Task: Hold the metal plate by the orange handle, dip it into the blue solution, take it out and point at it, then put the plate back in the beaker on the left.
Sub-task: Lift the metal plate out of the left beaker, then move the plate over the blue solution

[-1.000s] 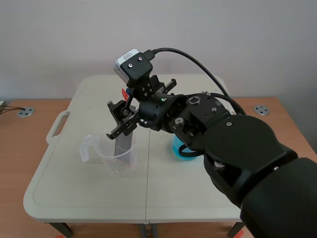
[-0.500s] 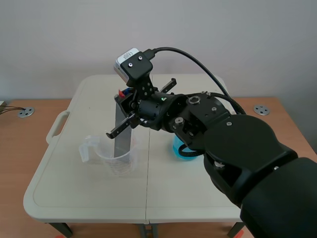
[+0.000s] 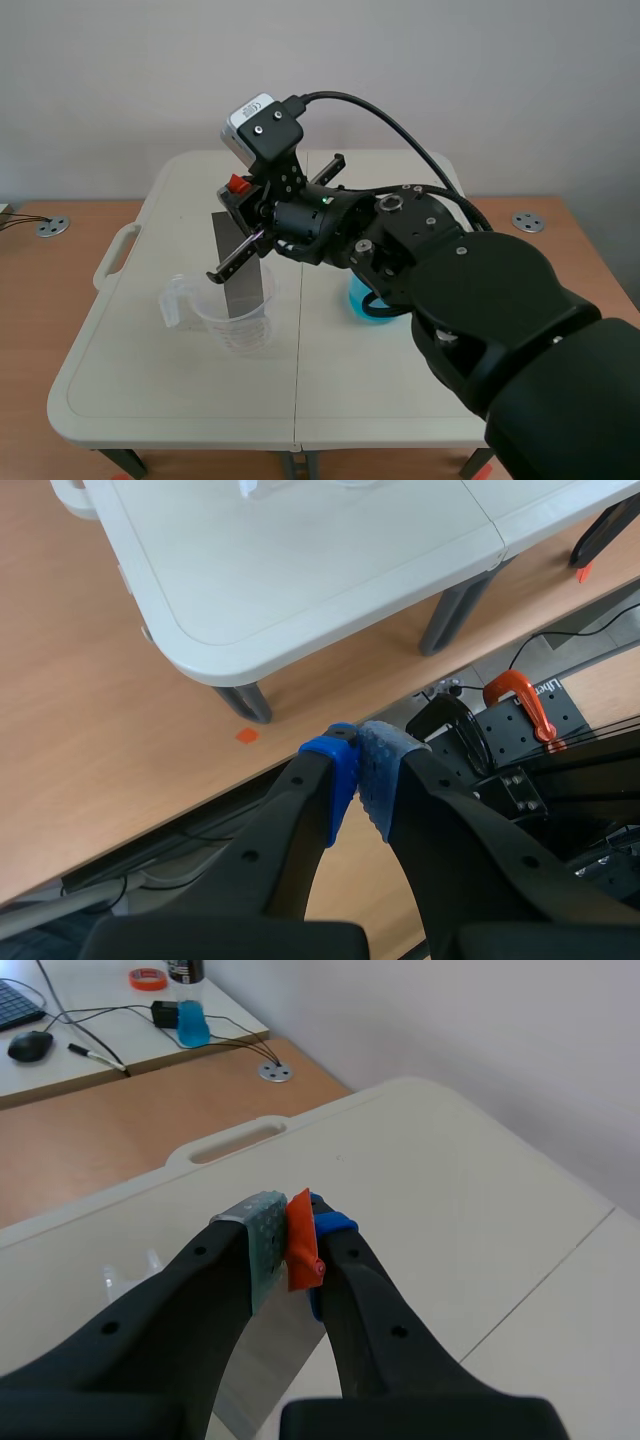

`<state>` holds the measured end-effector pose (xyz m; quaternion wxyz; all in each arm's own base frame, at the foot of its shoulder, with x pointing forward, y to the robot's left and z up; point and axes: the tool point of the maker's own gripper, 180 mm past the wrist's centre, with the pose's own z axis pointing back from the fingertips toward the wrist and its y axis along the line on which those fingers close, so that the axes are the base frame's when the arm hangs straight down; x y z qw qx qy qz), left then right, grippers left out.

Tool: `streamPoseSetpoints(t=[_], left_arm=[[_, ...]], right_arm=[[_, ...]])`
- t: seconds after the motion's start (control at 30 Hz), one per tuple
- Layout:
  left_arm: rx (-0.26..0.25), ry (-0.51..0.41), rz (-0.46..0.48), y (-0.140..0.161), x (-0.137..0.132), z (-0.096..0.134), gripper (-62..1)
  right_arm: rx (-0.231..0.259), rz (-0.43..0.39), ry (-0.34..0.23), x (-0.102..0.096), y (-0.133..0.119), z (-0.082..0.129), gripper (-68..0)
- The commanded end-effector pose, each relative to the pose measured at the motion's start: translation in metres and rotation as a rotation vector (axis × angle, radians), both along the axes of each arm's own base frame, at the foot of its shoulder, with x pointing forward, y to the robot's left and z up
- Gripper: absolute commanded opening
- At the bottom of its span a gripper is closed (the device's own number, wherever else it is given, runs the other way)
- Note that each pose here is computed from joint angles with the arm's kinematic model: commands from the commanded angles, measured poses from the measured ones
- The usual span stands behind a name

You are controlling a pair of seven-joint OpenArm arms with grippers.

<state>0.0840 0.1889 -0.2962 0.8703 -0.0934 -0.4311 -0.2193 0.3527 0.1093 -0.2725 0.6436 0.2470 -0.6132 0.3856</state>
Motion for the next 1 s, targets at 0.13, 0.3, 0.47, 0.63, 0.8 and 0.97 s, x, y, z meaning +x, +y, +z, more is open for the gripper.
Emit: streamPoseSetpoints(t=[0.13,0.3,0.47,0.63,0.8,0.97], left_arm=[[-0.022,-0.023,-0.005,-0.006,0.004,0.006,-59.4],[-0.026,-0.021,-0.008,-0.007,0.003,0.006,-59.4],[-0.027,-0.02,-0.01,-0.007,0.003,0.006,-59.4],[-0.028,-0.02,-0.01,-0.007,0.003,0.006,-59.4],[-0.027,-0.02,-0.01,-0.007,0.003,0.006,-59.4],[-0.027,-0.02,-0.01,-0.007,0.003,0.006,-59.4]], right_arm=[[0.011,0.047,-0.035,-0.001,0.007,0.013,-66.3],[-0.014,0.108,-0.046,-0.01,0.012,0.01,-66.2],[-0.018,0.172,-0.064,-0.019,0.017,0.014,-66.2],[-0.019,0.192,-0.09,-0.022,0.016,0.022,-66.2],[-0.023,0.223,-0.123,-0.027,0.014,0.033,-66.2],[-0.032,0.233,-0.166,-0.028,0.01,0.046,-66.2]])
